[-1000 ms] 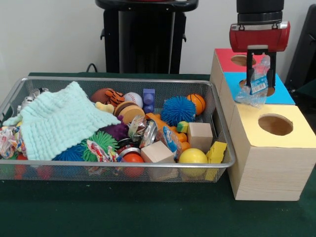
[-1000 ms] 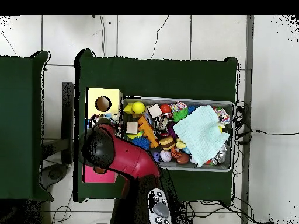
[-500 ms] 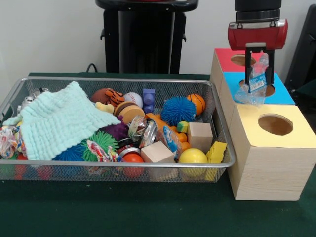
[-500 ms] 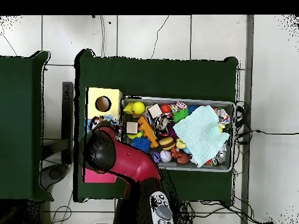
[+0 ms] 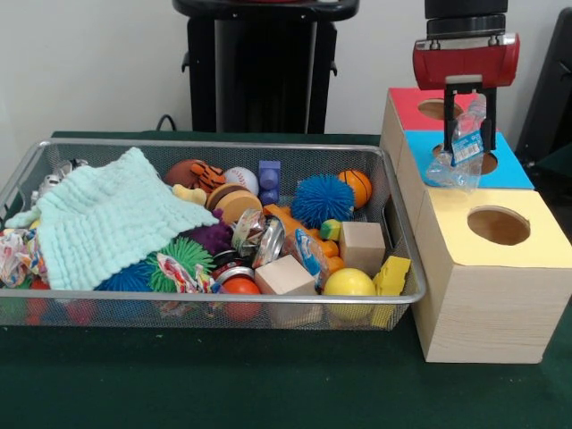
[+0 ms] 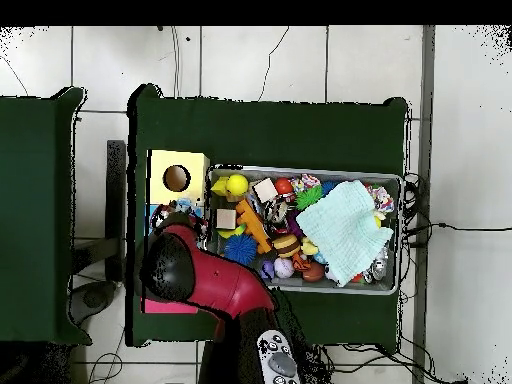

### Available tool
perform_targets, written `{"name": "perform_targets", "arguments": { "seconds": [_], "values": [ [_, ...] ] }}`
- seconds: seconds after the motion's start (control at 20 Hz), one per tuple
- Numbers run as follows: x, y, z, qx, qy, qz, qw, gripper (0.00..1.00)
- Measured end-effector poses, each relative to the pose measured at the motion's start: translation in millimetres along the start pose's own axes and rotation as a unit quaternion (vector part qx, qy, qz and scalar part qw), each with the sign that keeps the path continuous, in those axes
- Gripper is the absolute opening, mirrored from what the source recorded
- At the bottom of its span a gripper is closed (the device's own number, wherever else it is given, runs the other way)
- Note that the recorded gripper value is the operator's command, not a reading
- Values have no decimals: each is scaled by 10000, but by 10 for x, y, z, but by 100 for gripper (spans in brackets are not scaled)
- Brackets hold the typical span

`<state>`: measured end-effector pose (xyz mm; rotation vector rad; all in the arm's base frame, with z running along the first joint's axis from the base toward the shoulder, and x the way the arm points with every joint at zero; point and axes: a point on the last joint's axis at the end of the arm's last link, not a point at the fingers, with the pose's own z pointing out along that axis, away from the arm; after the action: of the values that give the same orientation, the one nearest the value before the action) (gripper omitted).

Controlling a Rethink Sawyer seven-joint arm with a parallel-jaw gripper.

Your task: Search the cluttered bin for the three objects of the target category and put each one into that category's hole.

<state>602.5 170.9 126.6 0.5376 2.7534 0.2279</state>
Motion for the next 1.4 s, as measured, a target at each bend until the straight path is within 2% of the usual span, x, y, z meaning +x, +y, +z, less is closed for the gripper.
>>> {"name": "perform_targets", "arguments": {
  "seconds": [1.05, 1.4],
  "values": [
    [162, -8, -35, 16, -247, -166, 9996, 0],
    [246, -25, -22, -87, -469, -437, 9979, 0]
  ]
}}
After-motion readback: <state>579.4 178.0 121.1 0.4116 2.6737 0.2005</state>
